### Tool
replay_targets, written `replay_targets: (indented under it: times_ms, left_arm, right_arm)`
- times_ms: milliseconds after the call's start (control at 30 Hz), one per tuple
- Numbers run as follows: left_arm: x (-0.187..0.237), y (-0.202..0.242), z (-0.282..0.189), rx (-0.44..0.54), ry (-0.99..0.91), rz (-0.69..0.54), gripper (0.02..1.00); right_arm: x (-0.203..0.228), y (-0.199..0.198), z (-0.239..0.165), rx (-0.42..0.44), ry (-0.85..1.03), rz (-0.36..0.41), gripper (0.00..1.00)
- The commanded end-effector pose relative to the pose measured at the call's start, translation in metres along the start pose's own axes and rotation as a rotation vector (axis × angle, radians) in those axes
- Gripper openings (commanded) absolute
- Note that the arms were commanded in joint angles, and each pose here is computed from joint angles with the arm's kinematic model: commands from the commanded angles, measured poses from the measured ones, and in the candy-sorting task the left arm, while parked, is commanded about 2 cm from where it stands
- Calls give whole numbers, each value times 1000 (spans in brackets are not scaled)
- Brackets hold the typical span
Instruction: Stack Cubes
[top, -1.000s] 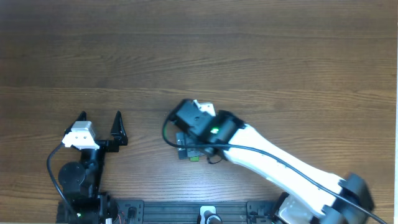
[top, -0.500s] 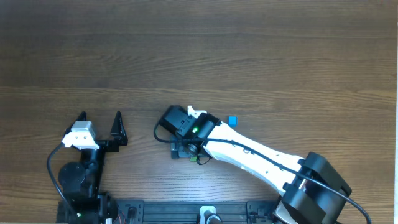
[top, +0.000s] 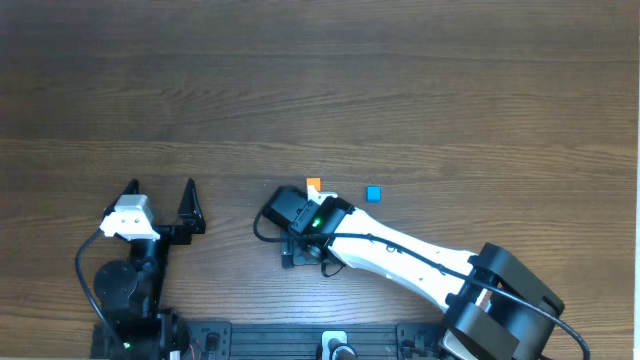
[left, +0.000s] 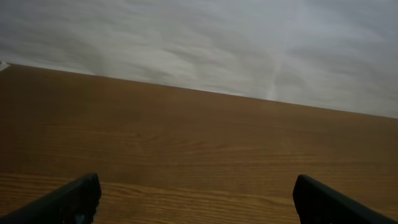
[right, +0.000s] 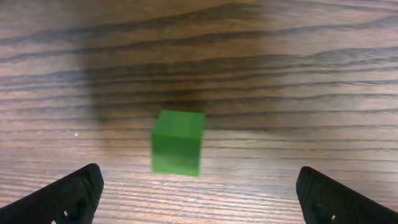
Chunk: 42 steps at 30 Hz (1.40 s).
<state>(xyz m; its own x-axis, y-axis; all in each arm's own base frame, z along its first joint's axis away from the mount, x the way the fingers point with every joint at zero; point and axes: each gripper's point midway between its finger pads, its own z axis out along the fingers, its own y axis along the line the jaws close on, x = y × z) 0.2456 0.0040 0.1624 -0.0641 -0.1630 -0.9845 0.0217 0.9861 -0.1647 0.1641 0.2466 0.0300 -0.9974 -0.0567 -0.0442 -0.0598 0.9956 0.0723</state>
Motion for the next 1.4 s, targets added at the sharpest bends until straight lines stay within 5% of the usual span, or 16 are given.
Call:
replay_targets:
  times_ms: [33, 1400]
  left_arm:
    - [1, 0, 0, 3, -3, 18, 1000]
    - [1, 0, 0, 3, -3, 18, 1000]
  right_arm:
    - [8, -1, 11, 25, 22, -3, 991]
    - [3, -2, 32, 63, 16, 11, 770]
